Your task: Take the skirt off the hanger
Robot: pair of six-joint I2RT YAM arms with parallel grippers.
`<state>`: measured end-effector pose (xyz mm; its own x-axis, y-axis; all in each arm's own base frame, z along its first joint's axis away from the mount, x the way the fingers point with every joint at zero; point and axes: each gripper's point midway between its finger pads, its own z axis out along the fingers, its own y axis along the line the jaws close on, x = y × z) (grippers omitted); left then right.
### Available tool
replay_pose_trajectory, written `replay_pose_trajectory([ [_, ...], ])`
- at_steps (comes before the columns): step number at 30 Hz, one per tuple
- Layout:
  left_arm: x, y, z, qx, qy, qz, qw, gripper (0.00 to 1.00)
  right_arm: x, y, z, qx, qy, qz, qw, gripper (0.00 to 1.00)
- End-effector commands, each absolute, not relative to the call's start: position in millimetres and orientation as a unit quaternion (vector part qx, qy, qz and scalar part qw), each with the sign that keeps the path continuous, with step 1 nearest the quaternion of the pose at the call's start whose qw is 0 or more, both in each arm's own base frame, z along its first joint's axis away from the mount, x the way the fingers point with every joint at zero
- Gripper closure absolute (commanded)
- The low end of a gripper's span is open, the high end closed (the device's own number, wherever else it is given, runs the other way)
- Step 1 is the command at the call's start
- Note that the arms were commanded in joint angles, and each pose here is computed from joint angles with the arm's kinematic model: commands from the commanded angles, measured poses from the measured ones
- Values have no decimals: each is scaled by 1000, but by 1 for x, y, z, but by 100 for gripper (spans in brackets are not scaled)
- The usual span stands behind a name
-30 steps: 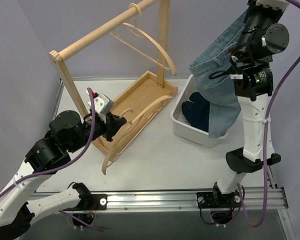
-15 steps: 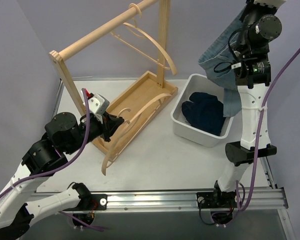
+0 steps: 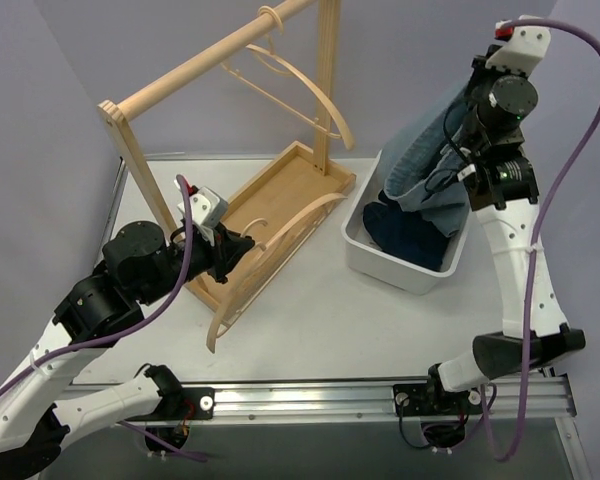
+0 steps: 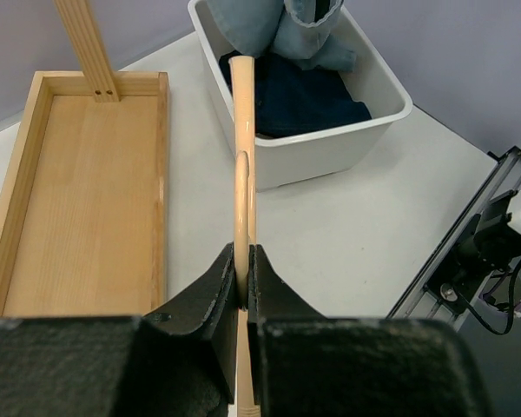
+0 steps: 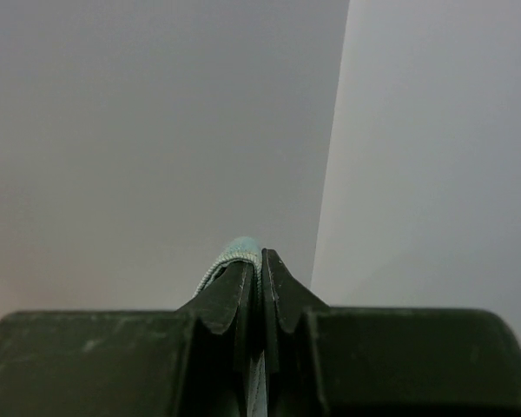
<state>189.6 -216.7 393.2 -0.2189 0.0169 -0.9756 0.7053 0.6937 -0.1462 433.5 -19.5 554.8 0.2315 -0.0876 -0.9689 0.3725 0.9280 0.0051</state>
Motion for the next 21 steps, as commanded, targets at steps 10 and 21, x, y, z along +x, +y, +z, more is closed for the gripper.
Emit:
replay_pose_trajectory([
  [10, 182, -226, 419, 240, 690, -350, 585, 98, 359, -28, 471, 198, 638, -75, 741, 100],
  [21, 179, -230, 427, 234, 692, -368, 575, 98, 375, 31, 215, 180, 829, -42, 528, 100],
])
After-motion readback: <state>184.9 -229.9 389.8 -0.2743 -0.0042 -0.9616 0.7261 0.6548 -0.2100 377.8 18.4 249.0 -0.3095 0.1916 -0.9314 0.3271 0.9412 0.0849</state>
